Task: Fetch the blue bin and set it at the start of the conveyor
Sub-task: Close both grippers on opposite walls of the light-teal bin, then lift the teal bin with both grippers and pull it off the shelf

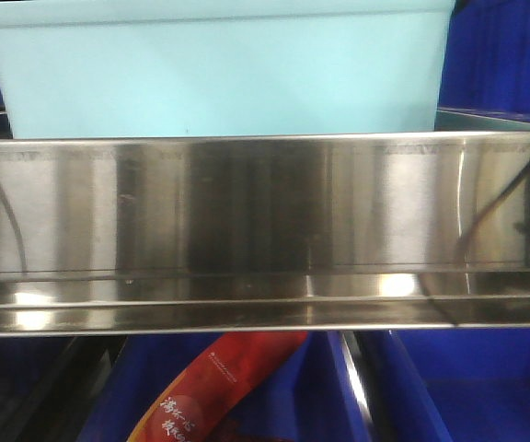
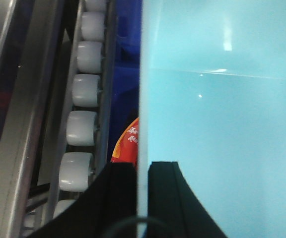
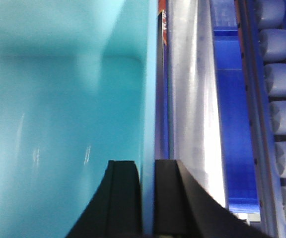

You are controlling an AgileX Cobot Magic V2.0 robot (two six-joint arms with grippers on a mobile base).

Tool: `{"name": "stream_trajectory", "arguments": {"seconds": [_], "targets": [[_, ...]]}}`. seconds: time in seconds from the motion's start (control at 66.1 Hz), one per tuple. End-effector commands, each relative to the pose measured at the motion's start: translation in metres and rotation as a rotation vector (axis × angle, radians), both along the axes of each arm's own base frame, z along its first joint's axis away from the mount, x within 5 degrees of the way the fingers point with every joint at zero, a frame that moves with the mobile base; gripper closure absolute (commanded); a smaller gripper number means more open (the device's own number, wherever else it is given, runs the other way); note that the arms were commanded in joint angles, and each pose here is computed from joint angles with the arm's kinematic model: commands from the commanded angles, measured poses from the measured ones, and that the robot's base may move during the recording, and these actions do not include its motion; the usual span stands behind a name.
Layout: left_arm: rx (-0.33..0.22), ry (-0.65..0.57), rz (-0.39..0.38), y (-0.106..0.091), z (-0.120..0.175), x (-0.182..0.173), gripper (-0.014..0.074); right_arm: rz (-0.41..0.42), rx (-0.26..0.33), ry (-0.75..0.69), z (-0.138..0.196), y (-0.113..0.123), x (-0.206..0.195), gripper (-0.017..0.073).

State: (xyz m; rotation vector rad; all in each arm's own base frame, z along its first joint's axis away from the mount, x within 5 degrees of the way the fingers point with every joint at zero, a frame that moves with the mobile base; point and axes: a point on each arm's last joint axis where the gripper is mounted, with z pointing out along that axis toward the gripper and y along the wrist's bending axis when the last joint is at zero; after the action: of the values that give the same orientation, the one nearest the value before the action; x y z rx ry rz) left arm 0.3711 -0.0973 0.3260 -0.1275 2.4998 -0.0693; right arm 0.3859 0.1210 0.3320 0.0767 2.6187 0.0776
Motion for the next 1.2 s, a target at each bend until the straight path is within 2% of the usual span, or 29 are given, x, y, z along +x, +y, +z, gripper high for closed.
{"name": "stream_trajectory", "arguments": {"seconds": [0.0,0.167,0.257,0.378,0.56,0.651,0.757,0.863,1.029,1.181], "targets": [[-0.004,-0.010,0.002,-0.001,0.002,0.000,0.0705,0.005,-0.012,-0.017,0.003,-0.001,0.000,0.0718],[-0.013,-0.019,0.003,-0.001,0.009,-0.005,0.0705,0.013,-0.017,-0.014,0.010,0.002,-0.006,0.0718],[-0.019,-0.031,0.020,0.002,0.021,-0.014,0.0705,0.034,-0.061,-0.049,0.022,0.006,-0.016,0.0718],[-0.006,-0.095,0.019,0.004,0.042,-0.027,0.0705,-0.003,-0.087,-0.094,0.037,0.012,-0.029,0.0718],[-0.010,-0.189,-0.016,-0.002,0.075,-0.056,0.0705,0.013,-0.044,-0.157,0.061,0.021,-0.050,0.0721],[-0.022,-0.235,-0.009,-0.006,0.088,-0.070,0.0705,0.004,-0.018,-0.193,0.076,0.020,-0.062,0.0721],[-0.033,-0.293,0.003,-0.009,0.102,-0.084,0.0705,-0.018,-0.017,-0.262,0.095,0.017,-0.077,0.0721],[-0.044,-0.330,-0.020,-0.013,0.113,-0.097,0.0705,-0.013,-0.035,-0.315,0.108,0.016,-0.093,0.0721],[-0.043,-0.370,-0.054,-0.019,0.127,-0.120,0.0705,0.025,-0.002,-0.378,0.128,0.017,-0.120,0.0721],[-0.029,-0.433,-0.061,-0.024,0.136,-0.128,0.0705,0.017,0.010,-0.424,0.142,0.008,-0.132,0.0721]]}}
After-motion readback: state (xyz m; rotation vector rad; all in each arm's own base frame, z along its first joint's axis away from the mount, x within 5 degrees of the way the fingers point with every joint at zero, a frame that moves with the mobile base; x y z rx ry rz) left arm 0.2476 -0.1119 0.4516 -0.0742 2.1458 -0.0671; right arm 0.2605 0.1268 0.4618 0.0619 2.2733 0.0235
